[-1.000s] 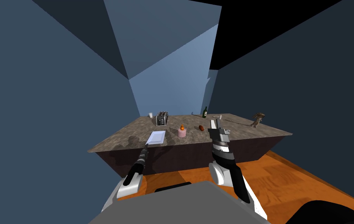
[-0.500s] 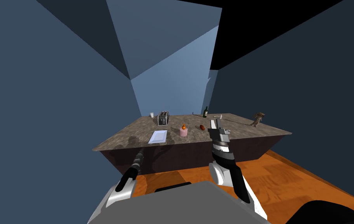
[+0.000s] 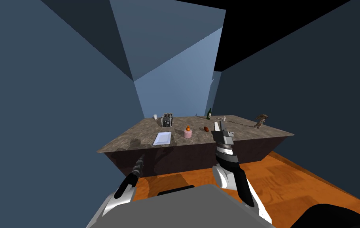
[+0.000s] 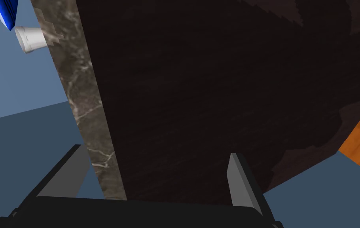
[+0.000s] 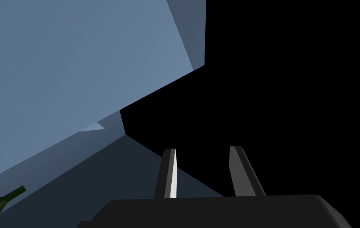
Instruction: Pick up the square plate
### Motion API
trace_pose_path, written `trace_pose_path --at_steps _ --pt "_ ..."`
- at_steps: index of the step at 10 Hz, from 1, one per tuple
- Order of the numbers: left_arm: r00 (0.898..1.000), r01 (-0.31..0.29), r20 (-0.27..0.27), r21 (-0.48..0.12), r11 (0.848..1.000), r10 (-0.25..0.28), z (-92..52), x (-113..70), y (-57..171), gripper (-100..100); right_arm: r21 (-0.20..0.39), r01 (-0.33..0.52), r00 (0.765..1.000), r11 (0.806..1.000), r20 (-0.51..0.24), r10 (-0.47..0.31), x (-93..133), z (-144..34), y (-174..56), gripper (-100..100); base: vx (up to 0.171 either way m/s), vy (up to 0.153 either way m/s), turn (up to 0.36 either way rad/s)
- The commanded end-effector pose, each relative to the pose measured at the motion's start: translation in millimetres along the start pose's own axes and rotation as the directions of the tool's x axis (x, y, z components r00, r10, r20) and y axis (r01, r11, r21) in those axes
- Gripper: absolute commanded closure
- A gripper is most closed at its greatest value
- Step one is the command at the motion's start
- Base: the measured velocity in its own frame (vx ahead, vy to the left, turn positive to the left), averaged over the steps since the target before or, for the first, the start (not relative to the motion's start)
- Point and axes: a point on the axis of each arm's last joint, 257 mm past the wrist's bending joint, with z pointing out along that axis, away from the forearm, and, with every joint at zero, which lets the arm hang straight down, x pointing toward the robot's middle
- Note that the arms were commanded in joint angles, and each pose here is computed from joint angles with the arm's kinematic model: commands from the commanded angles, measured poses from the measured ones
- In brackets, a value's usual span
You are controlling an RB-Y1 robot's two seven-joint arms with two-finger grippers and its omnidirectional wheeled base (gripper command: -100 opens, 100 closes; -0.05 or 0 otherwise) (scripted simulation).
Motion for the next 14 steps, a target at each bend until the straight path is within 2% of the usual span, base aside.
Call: trace_pose_path --at_steps 1,4,7,10,14 --pt "1.0 0.001 0.001 -0.035 0.999 -0.001 -3.8 -0.7 9 -100 0.0 0.0 1.0 1.0 0.0 0.0 0 0.0 0 0 -0.025 0.027 -0.016" --pt "1.0 -0.005 -0.006 -0.069 0.998 0.005 -5.3 4.1 11 -100 0.0 0.0 1.0 1.0 0.0 0.0 0 0.0 0 0 -0.03 0.015 -0.029" --pt "1.0 -0.013 -0.018 -0.082 0.997 0.012 -3.8 12.7 5 -100 0.0 0.0 1.0 1.0 0.0 0.0 0 0.0 0 0 -0.017 -0.002 -0.027" --pt "0.999 -0.021 -0.035 -0.084 0.996 0.018 -0.3 25.7 -11 -100 0.0 0.0 1.0 1.0 0.0 0.0 0 0.0 0 0 -0.003 -0.008 -0.037" --pt "0.998 -0.025 -0.063 -0.071 0.997 0.021 5.1 49.7 -43 -100 0.0 0.0 1.0 1.0 0.0 0.0 0 0.0 0 0 0.007 -0.01 -0.052"
